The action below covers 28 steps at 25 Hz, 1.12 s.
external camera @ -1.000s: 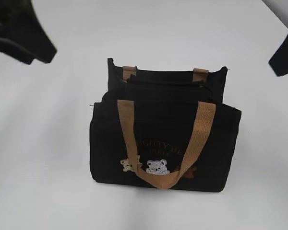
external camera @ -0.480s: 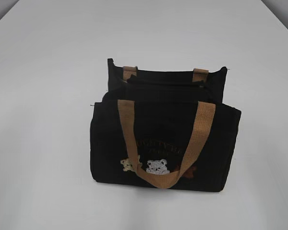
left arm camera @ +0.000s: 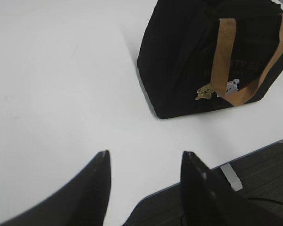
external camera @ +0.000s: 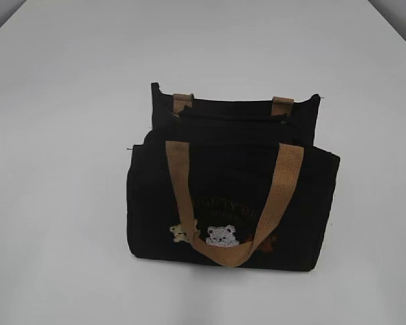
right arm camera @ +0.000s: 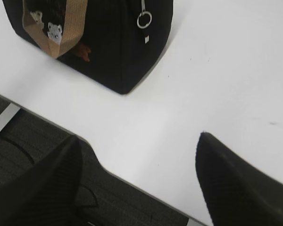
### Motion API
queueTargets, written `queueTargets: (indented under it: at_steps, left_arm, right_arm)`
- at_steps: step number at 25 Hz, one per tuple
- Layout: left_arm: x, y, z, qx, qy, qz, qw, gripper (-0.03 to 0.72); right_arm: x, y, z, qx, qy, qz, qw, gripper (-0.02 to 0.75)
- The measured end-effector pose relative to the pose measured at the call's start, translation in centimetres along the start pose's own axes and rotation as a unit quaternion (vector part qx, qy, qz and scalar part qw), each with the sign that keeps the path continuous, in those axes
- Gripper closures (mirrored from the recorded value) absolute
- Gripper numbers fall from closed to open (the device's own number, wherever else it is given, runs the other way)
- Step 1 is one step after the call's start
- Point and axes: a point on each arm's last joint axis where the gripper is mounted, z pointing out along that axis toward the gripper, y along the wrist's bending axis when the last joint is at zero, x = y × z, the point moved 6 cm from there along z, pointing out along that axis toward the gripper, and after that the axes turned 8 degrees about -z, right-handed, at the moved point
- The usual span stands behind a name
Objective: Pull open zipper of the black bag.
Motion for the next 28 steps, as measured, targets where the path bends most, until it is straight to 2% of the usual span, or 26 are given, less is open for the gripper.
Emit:
queueTargets:
  at_steps: [2, 5, 20, 28]
  left_arm:
    - [0.35, 0.1, -0.08, -0.002, -0.001, 0.002, 1.0, 0.323]
    - [0.76, 0.41, 0.0, -0.011, 0.005, 0.007, 1.0, 0.325]
    - [0.77, 0.94, -0.03, -0.028, 0.006, 0.019, 0.999, 0.326]
    - [0.77, 0.94, -0.03, -0.028, 0.006, 0.019, 0.999, 0.368]
  right_arm:
    - [0.02, -0.01, -0.16, 0.01, -0.034, -0.007, 0.999, 0.16]
    - [0.07, -0.01, -0.15, 0.015, -0.047, -0.011, 0.999, 0.16]
    - [-0.16, 0.09, -0.15, 0.011, -0.055, -0.01, 0.998, 0.16]
    - [-0.14, 0.13, -0.12, 0.01, -0.054, -0.009, 0.998, 0.16]
